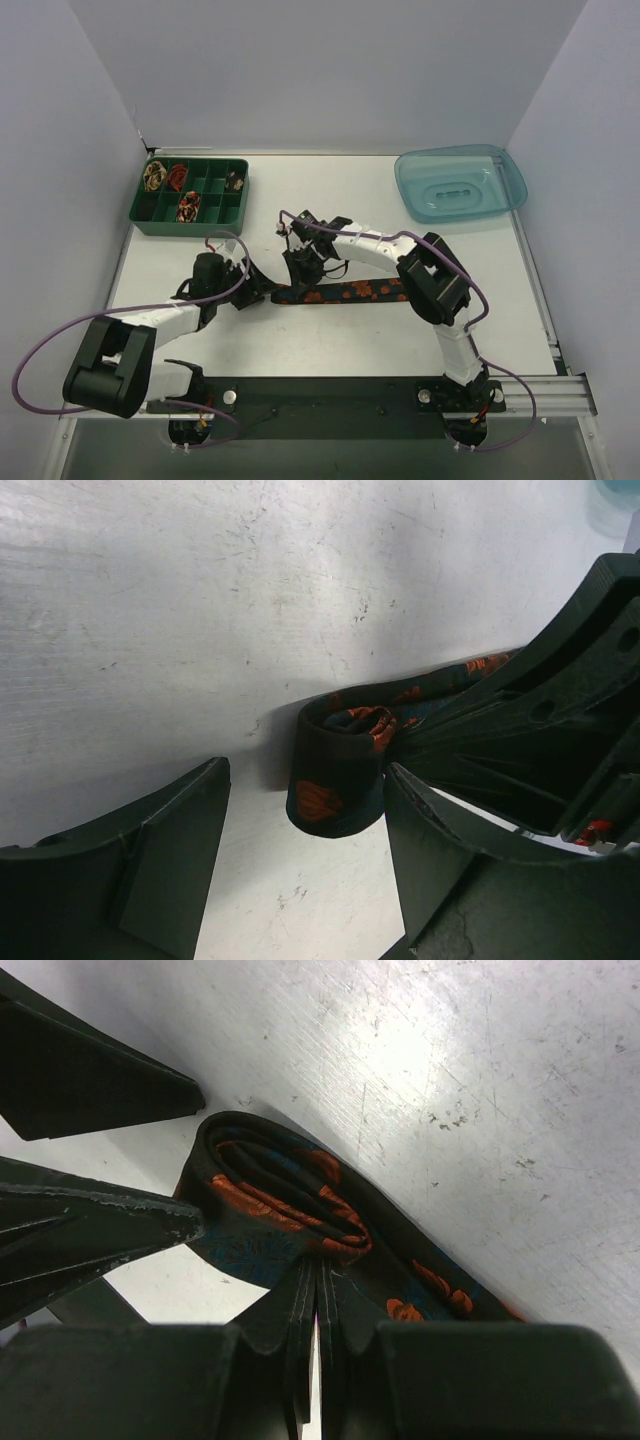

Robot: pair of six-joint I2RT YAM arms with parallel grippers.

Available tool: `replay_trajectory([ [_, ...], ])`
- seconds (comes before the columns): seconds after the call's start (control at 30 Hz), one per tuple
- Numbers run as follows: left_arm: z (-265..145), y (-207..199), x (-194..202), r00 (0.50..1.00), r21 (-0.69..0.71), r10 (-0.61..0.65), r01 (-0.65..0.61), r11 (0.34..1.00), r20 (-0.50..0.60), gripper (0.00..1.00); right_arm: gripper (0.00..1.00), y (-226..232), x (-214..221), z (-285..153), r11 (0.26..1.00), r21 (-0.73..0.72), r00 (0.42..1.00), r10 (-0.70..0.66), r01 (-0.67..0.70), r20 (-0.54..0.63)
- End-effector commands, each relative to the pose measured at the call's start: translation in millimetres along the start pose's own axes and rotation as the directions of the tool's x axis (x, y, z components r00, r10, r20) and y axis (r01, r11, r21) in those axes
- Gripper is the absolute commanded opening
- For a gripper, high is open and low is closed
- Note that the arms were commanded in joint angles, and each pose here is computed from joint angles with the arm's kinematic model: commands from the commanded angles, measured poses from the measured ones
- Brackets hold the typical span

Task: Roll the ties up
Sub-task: Roll the tie at the center of the board.

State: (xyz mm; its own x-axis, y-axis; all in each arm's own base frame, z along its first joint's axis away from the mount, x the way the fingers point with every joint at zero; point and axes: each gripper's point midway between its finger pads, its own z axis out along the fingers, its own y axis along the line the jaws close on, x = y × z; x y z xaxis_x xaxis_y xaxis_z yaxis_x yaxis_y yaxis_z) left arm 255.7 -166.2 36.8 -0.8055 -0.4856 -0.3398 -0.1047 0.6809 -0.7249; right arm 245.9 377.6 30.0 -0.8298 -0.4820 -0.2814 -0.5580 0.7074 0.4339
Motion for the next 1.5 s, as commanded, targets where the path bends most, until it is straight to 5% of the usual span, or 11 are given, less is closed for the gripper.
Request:
replay_trajectory([
  [0.0,3.3,-14.4,-8.0,0.999,0.081,0.026,-0.028,0.996,0.029,0.72,0.03,-6.7,10.6,8.8,1.000,0.029,1.000,0.004,-0.003,-0.029],
  [0.3,12.5,-13.8,2.9,0.998,0.149,0.062,-0.063,0.987,0.012,0.71,0.03,-15.9,3.4,15.3,0.999,0.037,1.000,0.016,-0.015,-0.027],
  [0.5,21.0,-11.2,9.6,0.998,0.183,0.069,-0.067,0.981,-0.002,0.60,0.03,-17.6,-3.5,8.9,1.000,0.024,1.000,0.013,-0.013,-0.010],
  [0.9,24.1,-32.5,-9.2,0.995,0.236,0.086,-0.094,0.967,0.043,0.11,0.03,-20.3,-1.9,15.8,1.000,0.021,0.999,0.020,-0.019,-0.025],
  [1.23,15.3,-44.3,-26.1,0.965,0.039,0.261,-0.261,0.965,0.013,0.01,0.03,-22.9,-5.2,27.0,0.999,0.020,0.999,0.034,-0.033,-0.030],
  [1.47,21.5,-78.9,-17.8,0.902,-0.054,0.430,-0.432,0.900,-0.047,0.00,0.03,-20.9,-15.1,30.5,0.999,0.010,0.999,0.040,-0.039,-0.011],
])
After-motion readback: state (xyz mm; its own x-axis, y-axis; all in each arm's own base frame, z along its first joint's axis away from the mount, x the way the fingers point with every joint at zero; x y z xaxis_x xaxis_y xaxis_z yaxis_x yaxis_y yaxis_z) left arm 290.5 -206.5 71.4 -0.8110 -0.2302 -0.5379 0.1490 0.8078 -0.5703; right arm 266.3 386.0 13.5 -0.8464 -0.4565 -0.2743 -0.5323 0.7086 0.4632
